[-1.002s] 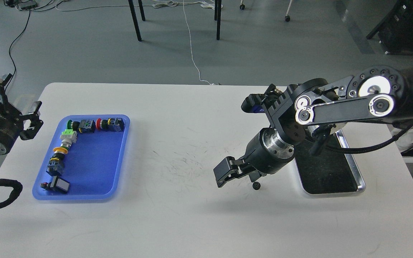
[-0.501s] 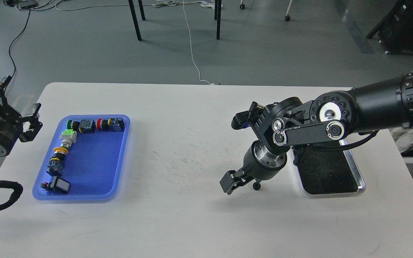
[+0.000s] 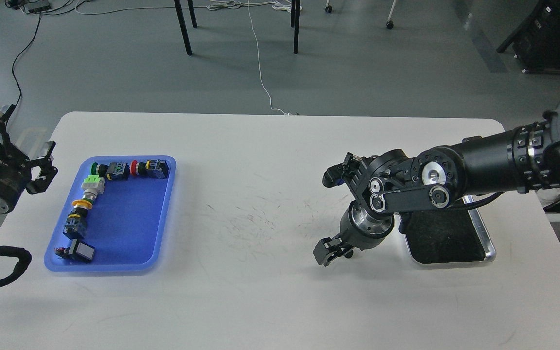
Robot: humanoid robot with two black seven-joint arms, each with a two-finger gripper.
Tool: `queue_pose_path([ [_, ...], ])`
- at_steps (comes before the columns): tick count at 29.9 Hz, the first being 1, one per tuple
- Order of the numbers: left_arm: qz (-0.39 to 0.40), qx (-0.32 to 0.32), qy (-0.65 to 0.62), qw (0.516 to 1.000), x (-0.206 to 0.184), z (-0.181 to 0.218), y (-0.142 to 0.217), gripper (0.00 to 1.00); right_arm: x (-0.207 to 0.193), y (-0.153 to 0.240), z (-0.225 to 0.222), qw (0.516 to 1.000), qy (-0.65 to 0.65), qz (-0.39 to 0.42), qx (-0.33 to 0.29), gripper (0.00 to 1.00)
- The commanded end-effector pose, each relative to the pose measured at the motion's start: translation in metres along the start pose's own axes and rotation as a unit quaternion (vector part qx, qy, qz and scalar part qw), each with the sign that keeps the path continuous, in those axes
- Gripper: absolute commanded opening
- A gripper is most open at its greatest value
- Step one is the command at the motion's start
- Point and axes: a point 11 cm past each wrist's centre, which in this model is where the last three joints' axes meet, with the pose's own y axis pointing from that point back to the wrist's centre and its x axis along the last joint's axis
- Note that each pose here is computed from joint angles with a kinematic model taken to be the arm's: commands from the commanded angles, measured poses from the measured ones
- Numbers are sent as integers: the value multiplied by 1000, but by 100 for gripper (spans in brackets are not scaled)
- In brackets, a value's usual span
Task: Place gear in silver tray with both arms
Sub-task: 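Reach the right gripper down and grasp the black gear on the table, then lift the gear with the right gripper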
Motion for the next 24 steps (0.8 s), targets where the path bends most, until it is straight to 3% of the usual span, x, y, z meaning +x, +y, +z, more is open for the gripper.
queue_pose_path([
  [1,0,-1,1,1000,0,0,0,98,-2,-3,3,1000,1,0,-7,85],
  [6,0,-1,1,1000,0,0,0,98,-5,-7,5,1000,1,-5,-9,81],
  [11,1,-5,0,1000,0,2,0,98,-6,-12,8,1000,17,-5,-23,70],
  [17,2,-14,0,1000,0,4,0,98,-2,-17,15,999,13,2,-31,65],
  [24,2,-14,0,1000,0,4,0,98,-2,-18,17,999,23,2,-37,49],
])
